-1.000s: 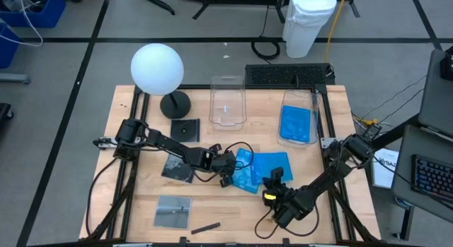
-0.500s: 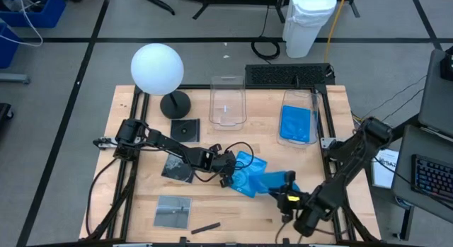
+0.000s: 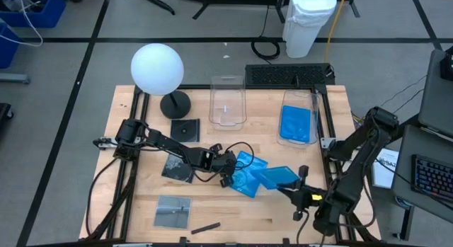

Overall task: Pick & place jewel cases by type
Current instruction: Put the right blue CD case into the right transparent bin

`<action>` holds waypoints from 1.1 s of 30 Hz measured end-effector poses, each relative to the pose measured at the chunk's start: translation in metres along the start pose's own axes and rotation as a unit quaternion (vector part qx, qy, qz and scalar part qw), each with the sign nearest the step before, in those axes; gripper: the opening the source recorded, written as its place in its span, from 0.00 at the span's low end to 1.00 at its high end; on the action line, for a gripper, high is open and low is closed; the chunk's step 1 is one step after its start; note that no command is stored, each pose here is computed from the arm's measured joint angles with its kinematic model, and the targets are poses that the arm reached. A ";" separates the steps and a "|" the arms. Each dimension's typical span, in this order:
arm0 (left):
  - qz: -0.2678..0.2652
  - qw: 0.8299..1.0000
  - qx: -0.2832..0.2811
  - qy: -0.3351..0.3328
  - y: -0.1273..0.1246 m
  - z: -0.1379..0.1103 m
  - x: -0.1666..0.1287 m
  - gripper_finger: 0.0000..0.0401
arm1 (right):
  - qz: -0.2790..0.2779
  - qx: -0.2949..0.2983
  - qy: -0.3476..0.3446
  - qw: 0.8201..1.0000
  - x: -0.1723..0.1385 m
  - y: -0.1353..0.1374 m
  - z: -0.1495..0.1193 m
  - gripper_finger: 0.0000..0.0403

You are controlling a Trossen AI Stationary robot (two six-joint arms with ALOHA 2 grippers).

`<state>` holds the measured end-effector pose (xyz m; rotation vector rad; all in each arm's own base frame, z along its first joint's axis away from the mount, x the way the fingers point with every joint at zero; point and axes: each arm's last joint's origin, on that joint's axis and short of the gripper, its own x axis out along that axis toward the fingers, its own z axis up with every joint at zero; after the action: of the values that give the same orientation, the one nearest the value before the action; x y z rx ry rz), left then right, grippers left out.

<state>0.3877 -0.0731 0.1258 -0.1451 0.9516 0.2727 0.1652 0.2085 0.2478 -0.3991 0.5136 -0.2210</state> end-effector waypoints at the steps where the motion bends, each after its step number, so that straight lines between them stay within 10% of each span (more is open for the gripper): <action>1: 0.000 1.000 0.000 0.000 0.000 0.000 0.000 0.24 | 0.000 0.005 -0.002 1.000 -0.001 -0.003 -0.001 0.07; 24: -0.032 0.995 0.076 -0.064 -0.011 0.011 -0.008 0.24 | 0.138 0.125 -0.180 0.966 -0.024 -0.062 -0.051 0.07; 33: -0.065 0.976 0.103 -0.182 -0.002 0.032 -0.066 0.24 | 0.156 0.146 -0.268 0.940 -0.025 -0.090 -0.082 0.07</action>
<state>0.3771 -0.0785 0.1979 0.0338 0.5970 0.0736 0.0919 0.1095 0.2317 -0.0729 -0.0014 0.1221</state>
